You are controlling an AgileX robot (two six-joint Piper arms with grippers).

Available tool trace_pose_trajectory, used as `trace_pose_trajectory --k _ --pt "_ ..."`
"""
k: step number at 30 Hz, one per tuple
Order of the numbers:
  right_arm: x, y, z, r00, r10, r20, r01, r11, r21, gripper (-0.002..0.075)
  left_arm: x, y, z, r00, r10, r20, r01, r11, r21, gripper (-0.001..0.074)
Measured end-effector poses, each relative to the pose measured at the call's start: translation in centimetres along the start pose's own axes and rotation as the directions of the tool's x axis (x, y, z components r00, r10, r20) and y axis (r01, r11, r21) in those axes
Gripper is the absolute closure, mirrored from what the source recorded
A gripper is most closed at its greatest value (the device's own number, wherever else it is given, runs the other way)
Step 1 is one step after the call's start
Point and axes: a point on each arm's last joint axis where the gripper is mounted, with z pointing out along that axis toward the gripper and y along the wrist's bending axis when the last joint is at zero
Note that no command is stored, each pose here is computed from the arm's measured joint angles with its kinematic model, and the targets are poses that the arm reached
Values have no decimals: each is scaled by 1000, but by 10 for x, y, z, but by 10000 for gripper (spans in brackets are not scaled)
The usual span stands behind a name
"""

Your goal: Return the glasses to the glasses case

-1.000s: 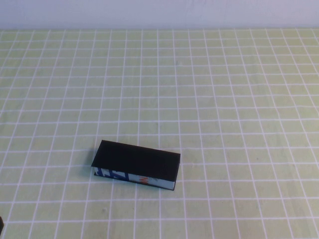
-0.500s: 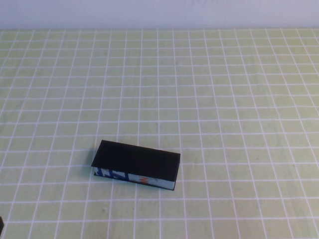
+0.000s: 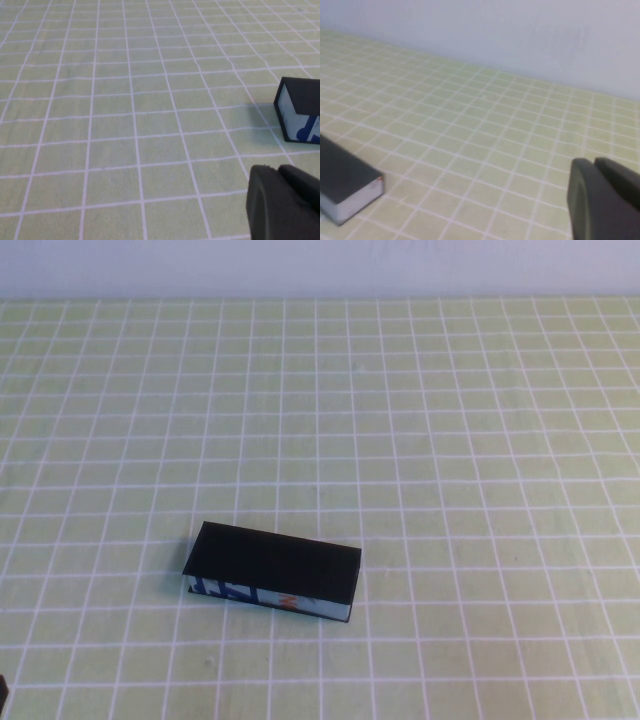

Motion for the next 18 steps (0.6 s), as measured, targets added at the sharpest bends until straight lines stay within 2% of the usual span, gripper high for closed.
trace_pose_trajectory --k 7,12,18 --pt "-4 -16 -13 998 13 65 -27 975 219 743 0 0 0 1000 0 0 0 1000 0 738" --pt "-2 -17 -32 992 44 120 -78 950 301 743 0 0 0 1000 0 0 0 1000 0 738" --pt "47 -14 -32 994 106 37 -112 940 322 743 0 0 0 1000 0 0 0 1000 0 738"
